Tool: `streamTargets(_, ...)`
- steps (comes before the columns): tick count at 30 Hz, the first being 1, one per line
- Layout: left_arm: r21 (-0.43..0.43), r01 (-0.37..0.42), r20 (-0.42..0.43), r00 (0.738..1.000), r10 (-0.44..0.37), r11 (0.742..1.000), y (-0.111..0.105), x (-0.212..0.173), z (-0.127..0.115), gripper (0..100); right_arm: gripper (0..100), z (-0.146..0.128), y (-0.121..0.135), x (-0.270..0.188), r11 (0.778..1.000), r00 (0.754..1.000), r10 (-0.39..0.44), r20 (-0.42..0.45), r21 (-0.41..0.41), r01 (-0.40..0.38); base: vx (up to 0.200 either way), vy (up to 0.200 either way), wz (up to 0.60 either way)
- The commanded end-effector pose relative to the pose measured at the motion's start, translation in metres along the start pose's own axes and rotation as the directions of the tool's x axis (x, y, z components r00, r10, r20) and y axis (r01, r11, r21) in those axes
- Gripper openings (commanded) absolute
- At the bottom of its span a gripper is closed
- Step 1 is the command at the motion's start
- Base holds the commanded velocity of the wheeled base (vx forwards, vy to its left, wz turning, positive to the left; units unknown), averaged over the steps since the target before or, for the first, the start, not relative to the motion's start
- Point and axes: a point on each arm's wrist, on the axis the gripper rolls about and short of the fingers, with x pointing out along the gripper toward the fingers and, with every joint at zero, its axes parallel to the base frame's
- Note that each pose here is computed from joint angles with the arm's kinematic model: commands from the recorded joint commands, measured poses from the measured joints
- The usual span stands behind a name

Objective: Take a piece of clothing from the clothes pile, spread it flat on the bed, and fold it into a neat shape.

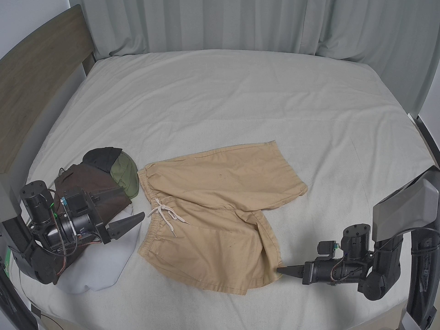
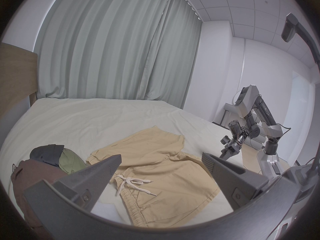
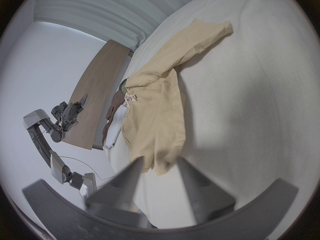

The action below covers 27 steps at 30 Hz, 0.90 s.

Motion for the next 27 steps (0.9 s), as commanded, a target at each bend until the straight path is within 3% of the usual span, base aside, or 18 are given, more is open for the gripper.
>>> streamTargets(1, -0.001, 0.0, -0.001, 1.0, 0.0, 1.0, 0.0, 0.0, 0.0, 100, 100, -0.003, -0.004, 0.002, 1.0, 1.0, -0.009, -0.013, 0.012, 0.009, 0.0, 0.0, 0.0)
streamTargets(18, 0.0, -0.001, 0.0, 1.0, 0.001, 1.0, 0.0, 0.0, 0.0, 100, 100, -0.004, -0.016, 0.021, 1.0, 1.0, -0.008, -0.017, 0.024, 0.009, 0.0, 0.0, 0.0)
streamTargets(19, 0.0, -0.001, 0.0, 1.0, 0.001, 1.0, 0.0, 0.0, 0.0, 100, 0, -0.004, -0.016, 0.021, 1.0, 1.0, -0.008, -0.017, 0.026, 0.009, 0.0, 0.0, 0.0)
streamTargets(27, 0.0, 0.0, 0.0, 1.0, 0.0, 1.0, 0.0, 0.0, 0.0, 100, 0, -0.003, -0.015, 0.019, 1.0, 1.0, -0.008, -0.013, 0.026, 0.008, 0.0, 0.0, 0.0)
